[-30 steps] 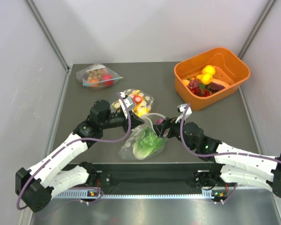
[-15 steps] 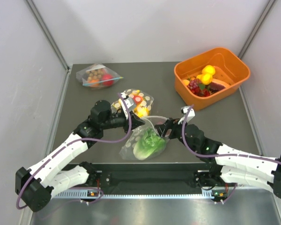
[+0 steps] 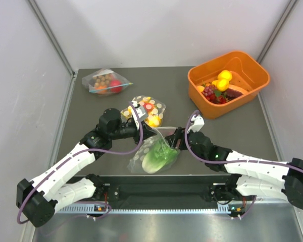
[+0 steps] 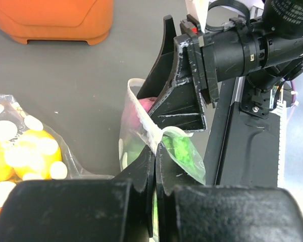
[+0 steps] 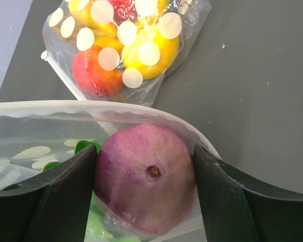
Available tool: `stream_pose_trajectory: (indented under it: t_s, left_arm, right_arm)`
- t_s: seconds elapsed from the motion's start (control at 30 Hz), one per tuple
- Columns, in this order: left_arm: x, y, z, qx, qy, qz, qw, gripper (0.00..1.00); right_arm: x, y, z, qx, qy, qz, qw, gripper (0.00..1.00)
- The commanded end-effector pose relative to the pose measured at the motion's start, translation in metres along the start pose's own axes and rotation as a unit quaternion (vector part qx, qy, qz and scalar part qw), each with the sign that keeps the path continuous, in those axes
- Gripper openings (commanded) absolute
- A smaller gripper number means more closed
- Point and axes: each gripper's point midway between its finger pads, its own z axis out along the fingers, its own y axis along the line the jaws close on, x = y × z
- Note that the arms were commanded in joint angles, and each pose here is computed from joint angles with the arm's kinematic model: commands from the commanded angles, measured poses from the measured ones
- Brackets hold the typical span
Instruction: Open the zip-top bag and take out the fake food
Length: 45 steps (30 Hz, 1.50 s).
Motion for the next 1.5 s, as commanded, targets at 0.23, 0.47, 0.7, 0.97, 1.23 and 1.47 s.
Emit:
stream_pose_trajectory:
  t_s: [0.23, 0.47, 0.7, 0.97, 1.23, 1.47]
  left_arm:
    - [-0.014, 0.001, 0.001, -0.004, -0.017, 0.028, 0.999, 0.0]
    - [-0.011, 0.003, 0.002, -0.007, -0.012, 0.026, 1.0, 0.0]
    - [-0.007, 0.004, 0.005, -0.007, -0.006, 0.024, 1.0, 0.0]
    - [-0.006, 0.004, 0.004, -0.01, -0.003, 0.025, 1.0, 0.0]
    - [-0.008, 0.003, 0.003, -0.009, -0.005, 0.028, 1.0, 0.0]
    - [-0.006, 0.003, 0.005, -0.005, -0.001, 0.025, 1.0, 0.0]
  right_arm:
    - [-0.01, 0.003, 0.011, 0.009, -0.007, 0.011, 1.0, 0.46]
    - [-0.051, -0.01, -0.024, 0.024, -0.074, 0.023, 0.997, 0.43]
    - [-0.073, -0.026, -0.054, 0.037, -0.117, 0.04, 0.992, 0.43]
    - [-0.123, -0.025, -0.102, 0.028, -0.176, 0.032, 0.983, 0.43]
    - [-0.2, -0.05, -0.187, 0.093, -0.266, -0.015, 0.959, 0.45]
    - [-0.247, -0.09, -0.252, 0.193, -0.351, -0.03, 0.916, 0.46]
